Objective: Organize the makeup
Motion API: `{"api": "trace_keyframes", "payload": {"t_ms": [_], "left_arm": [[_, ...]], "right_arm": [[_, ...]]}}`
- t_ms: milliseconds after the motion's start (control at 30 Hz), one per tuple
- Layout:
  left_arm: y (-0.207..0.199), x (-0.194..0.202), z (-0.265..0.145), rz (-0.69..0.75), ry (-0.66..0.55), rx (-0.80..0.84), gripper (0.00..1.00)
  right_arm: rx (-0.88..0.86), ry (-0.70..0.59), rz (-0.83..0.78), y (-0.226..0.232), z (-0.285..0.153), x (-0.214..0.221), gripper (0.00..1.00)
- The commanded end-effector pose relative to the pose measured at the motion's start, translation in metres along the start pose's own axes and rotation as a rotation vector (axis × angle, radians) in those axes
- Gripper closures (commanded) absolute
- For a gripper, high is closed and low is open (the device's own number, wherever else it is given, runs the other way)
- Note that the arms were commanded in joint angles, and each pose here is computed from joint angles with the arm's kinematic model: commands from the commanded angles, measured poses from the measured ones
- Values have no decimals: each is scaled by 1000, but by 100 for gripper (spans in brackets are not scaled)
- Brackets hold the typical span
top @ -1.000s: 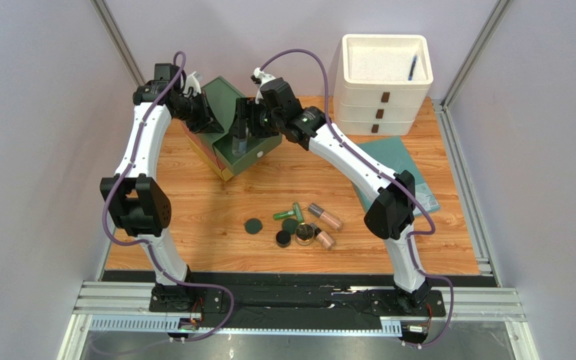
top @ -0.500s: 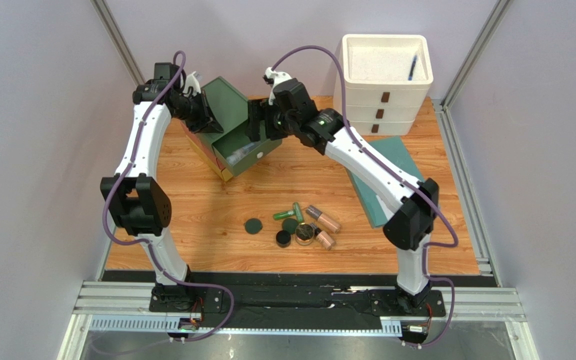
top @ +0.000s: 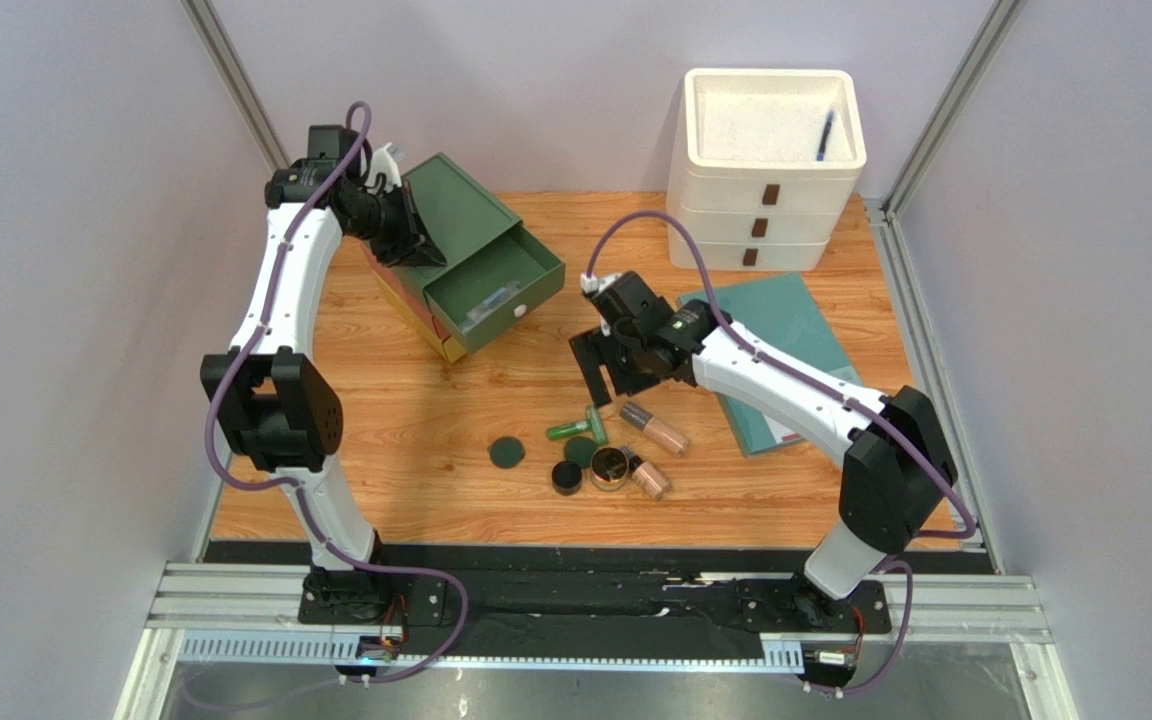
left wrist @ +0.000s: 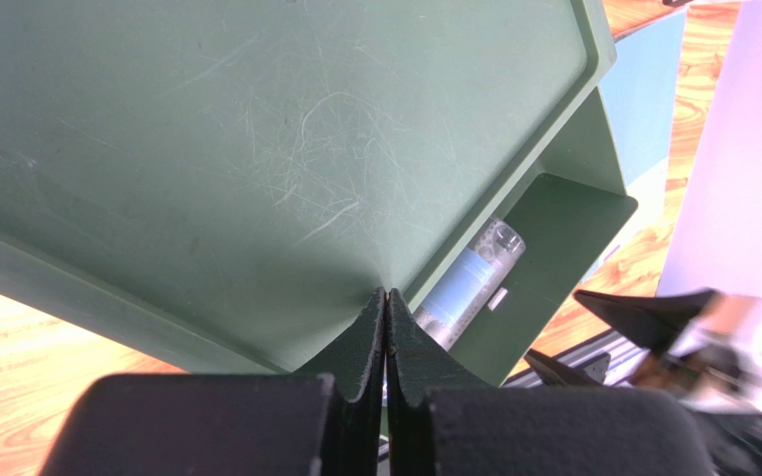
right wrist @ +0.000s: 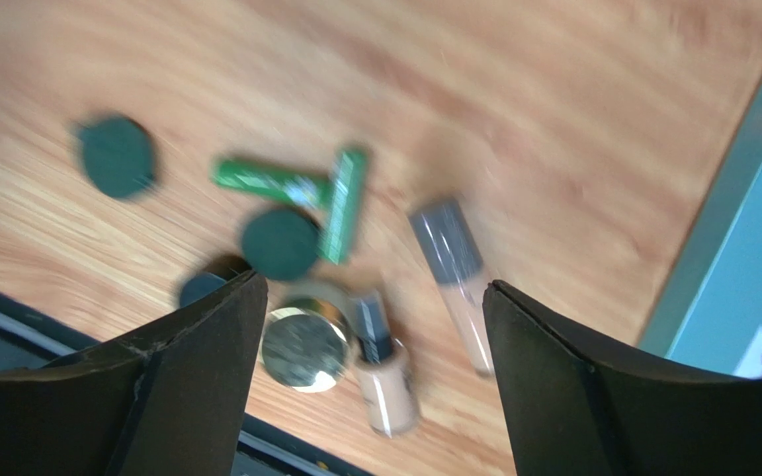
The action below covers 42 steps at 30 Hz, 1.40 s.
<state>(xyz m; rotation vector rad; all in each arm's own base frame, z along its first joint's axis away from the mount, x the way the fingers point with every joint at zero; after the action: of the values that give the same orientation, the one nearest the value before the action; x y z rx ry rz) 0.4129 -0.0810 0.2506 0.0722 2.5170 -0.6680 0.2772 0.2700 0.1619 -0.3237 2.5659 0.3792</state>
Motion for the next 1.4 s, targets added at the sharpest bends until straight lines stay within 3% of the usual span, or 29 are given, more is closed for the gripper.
{"api": "trace_keyframes", "payload": {"t_ms": [0,300,500,533,567,833,1067,1367], "left_arm": [[31,23,9,-20,111,-104,100],[33,30,15,-30,129,-99,100],[33,32,15,-29,132,-99,100],[34,31,15,-28,130,-102,100],[34,32,15,-28,132,-102,100],[35,33,16,-35,138,-103,100],[35,32,14,-32,132,-107,100],[36,32,13,-29,134,-111,100]], "right_arm": [[129,57,-51,-35,2,35,18],[305,115,-59,-71,40,60,17],[291,146,-23,-80,72,69,20],[285,166,-21,-81,79,73,24],[283,173,-9,-82,82,74,43],[291,158,39,-102,90,64,100],[336,-30,1,-105,35,8,100],[44,-355,135,-32,-62,-111,100]]}}
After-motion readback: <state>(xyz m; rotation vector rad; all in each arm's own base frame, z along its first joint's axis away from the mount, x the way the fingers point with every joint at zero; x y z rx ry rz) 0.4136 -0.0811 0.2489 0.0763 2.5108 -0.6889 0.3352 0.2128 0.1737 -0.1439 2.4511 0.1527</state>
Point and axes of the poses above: each gripper's point midway between its finger pads, its own z axis out along the fingers, its own y axis along the line the jaws close on, x = y × z, the point moved 2 cm from there along -z, back along the fingers, and after that the axes turned 12 degrees about z, right-handed, at the moved point
